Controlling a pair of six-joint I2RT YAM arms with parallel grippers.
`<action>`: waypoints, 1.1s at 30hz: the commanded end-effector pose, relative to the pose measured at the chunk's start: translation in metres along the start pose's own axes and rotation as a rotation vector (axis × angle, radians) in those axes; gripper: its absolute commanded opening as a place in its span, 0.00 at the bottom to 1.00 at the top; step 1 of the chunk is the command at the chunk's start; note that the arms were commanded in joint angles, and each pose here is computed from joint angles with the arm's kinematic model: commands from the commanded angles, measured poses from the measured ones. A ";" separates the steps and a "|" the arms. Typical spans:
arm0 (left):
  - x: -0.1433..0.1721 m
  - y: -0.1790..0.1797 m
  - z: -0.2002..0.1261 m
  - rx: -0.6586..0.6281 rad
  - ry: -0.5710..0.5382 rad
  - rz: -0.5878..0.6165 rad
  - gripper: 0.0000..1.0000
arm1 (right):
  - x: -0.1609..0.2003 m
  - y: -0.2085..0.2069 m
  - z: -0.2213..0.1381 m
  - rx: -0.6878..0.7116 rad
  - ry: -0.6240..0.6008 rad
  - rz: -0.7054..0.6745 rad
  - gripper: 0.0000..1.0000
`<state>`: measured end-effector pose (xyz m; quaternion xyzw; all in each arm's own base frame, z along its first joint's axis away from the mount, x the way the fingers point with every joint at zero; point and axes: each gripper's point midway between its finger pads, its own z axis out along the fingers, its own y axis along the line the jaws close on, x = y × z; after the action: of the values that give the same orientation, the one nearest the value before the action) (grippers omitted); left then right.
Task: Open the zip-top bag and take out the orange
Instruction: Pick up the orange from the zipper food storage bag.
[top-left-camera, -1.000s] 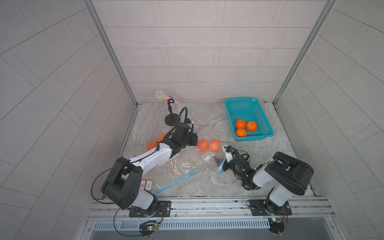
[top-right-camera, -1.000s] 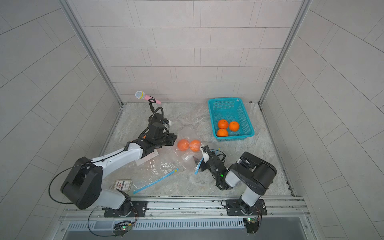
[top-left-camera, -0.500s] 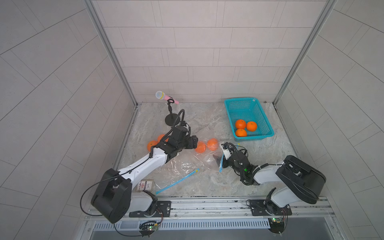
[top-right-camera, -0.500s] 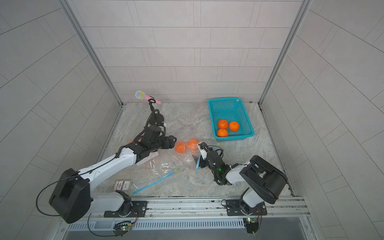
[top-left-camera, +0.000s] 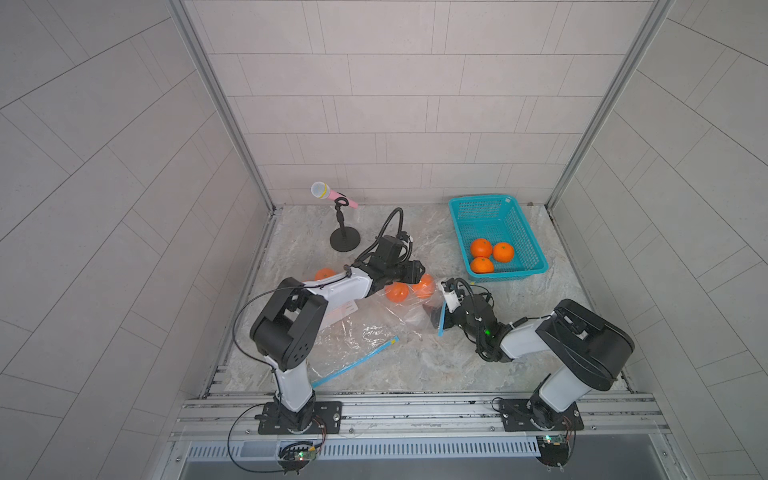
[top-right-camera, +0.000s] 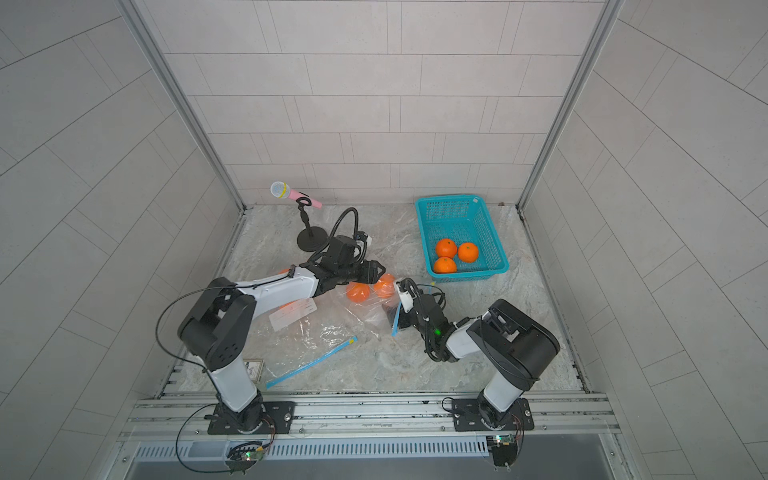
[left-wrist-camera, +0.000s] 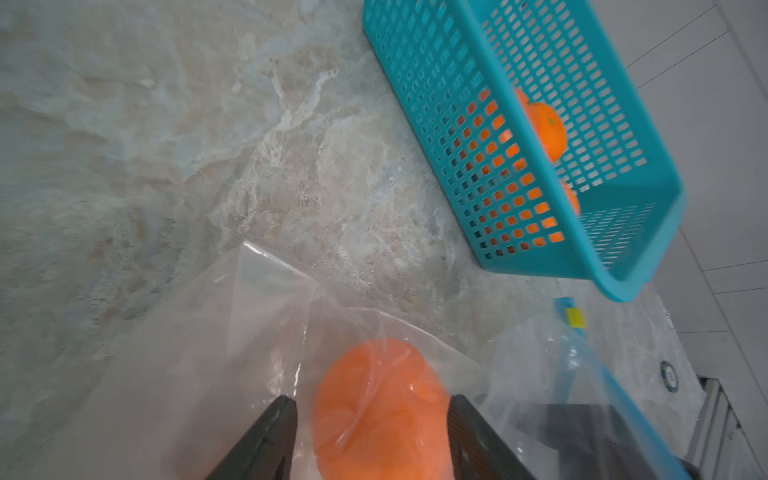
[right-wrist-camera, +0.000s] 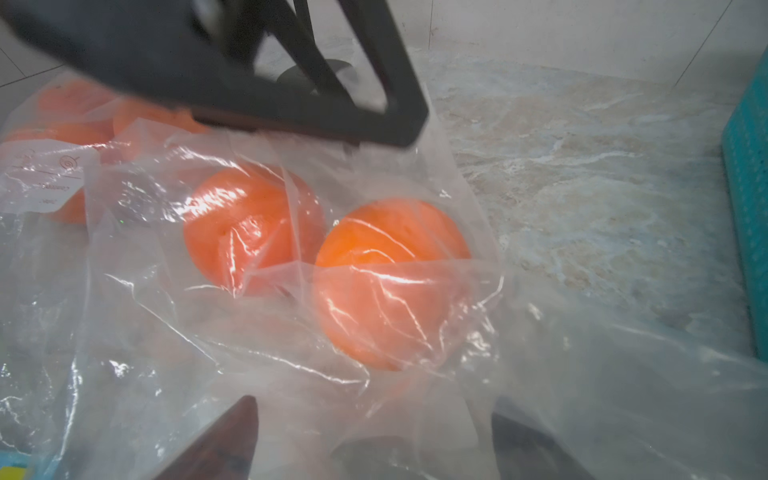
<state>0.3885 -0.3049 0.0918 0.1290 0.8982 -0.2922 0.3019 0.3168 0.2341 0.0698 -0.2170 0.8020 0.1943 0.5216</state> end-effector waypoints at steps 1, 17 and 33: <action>-0.015 -0.006 0.005 0.016 -0.039 0.059 0.59 | -0.006 0.001 0.002 -0.015 -0.002 -0.029 0.91; 0.023 0.024 0.051 -0.068 0.119 0.088 0.22 | -0.004 -0.015 0.034 0.025 0.070 -0.014 1.00; 0.026 0.009 0.045 0.013 0.104 0.113 0.23 | 0.010 -0.036 0.062 0.080 0.226 0.048 0.96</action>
<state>0.4046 -0.3178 0.0358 0.1716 0.9079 -0.2681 0.2728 0.3842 0.2451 0.0507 -0.2059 0.8431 0.1662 0.4681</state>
